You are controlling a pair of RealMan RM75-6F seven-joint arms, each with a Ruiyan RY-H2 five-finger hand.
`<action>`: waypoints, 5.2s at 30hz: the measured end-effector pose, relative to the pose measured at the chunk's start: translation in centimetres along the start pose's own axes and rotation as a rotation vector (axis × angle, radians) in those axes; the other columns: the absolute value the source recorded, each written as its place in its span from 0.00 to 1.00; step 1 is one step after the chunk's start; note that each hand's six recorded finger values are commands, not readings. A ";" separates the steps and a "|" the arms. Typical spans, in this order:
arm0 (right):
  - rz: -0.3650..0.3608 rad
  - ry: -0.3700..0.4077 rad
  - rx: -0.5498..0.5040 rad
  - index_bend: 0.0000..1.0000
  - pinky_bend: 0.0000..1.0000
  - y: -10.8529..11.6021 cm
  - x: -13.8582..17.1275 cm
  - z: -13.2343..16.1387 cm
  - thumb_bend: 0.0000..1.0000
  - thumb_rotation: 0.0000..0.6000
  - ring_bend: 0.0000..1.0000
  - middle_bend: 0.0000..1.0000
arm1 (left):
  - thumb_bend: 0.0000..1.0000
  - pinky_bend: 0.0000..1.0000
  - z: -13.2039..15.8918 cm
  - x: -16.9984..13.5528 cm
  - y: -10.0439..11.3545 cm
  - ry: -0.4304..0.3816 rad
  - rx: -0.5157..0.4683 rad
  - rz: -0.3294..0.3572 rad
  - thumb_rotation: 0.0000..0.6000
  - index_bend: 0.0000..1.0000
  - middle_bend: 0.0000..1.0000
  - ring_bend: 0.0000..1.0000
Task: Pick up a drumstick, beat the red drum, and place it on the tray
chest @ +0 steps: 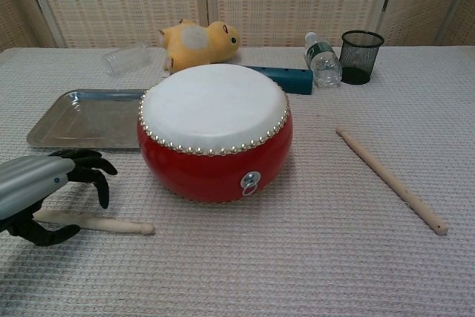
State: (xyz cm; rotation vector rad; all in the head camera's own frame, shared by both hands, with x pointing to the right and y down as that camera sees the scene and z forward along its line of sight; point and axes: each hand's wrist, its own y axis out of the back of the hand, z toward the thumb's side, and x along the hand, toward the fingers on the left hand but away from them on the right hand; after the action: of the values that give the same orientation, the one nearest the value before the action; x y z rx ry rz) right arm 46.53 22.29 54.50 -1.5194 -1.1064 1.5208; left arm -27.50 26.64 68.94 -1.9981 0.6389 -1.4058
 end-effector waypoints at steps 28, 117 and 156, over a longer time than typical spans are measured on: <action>0.027 -0.007 -0.030 0.00 0.06 -0.4 0.6 -0.5 0.20 1.00 0.01 0.14 | 0.33 0.00 0.7 1.2 -1.4 0.065 -0.032 -0.020 1.00 0.52 0.11 0.00; -0.003 0.006 -0.019 0.00 0.06 1.1 -0.1 1.0 0.19 1.00 0.01 0.14 | 0.40 0.31 -10.7 -0.5 2.8 0.098 -1.972 -0.102 1.00 0.40 0.39 0.32; -0.019 0.004 -0.023 0.00 0.06 1.6 0.2 0.8 0.19 1.00 0.01 0.14 | 0.20 0.43 -7.3 -0.2 1.1 0.030 -1.773 -0.190 1.00 0.50 0.56 0.49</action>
State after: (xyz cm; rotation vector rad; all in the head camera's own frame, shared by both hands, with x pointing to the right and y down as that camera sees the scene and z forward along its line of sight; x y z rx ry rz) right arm 45.83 21.80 52.92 -1.5219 -1.1365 1.4967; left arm -34.54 24.55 69.89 -3.2547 2.2706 -0.8205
